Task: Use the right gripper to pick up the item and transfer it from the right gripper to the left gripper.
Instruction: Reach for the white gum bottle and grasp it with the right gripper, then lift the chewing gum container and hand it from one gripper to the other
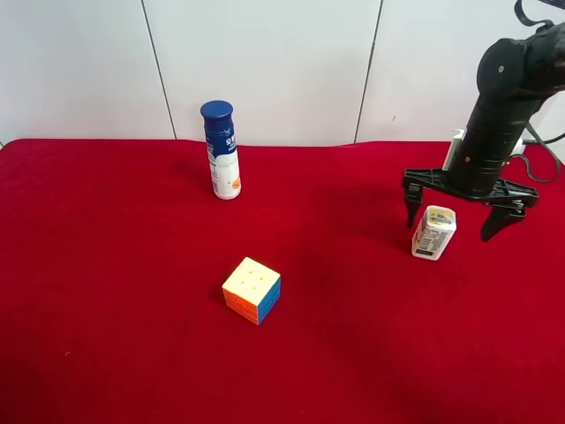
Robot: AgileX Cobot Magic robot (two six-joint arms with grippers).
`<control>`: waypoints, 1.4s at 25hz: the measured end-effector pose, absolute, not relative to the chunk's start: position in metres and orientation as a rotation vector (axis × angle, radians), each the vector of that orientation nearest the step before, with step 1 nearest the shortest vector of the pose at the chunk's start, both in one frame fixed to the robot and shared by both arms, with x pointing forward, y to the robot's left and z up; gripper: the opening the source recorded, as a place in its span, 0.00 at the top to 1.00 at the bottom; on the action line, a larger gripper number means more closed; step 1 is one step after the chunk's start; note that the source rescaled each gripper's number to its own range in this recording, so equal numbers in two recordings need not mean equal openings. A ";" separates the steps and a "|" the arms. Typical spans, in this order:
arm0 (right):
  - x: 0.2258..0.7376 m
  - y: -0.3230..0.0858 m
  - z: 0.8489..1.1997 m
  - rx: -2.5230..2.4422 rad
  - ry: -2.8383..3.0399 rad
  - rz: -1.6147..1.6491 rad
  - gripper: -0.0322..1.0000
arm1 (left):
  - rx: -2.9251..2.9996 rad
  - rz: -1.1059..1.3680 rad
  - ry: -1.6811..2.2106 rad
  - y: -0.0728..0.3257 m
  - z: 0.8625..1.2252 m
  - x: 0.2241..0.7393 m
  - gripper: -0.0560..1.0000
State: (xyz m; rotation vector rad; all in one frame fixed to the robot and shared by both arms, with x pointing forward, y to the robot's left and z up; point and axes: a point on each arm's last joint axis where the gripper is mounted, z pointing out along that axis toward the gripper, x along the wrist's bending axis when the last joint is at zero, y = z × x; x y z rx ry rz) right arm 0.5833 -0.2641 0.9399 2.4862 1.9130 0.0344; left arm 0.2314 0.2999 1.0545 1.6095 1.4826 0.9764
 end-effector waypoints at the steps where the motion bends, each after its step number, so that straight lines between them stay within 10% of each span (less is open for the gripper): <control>1: 0.583 -0.265 0.940 2.476 1.916 0.028 0.00 | 1.609 0.976 1.483 0.300 1.055 0.231 0.00; 5: 0.583 -0.265 0.940 2.476 1.916 0.028 0.07 | 1.609 0.976 1.483 0.300 1.055 0.231 0.00; 18: 0.588 -0.265 0.940 2.446 1.901 0.089 0.95 | 1.609 0.976 1.483 0.300 1.055 0.231 0.00; 35: 0.586 -0.262 0.980 2.391 1.888 0.269 0.96 | 1.609 0.976 1.483 0.300 1.055 0.231 0.00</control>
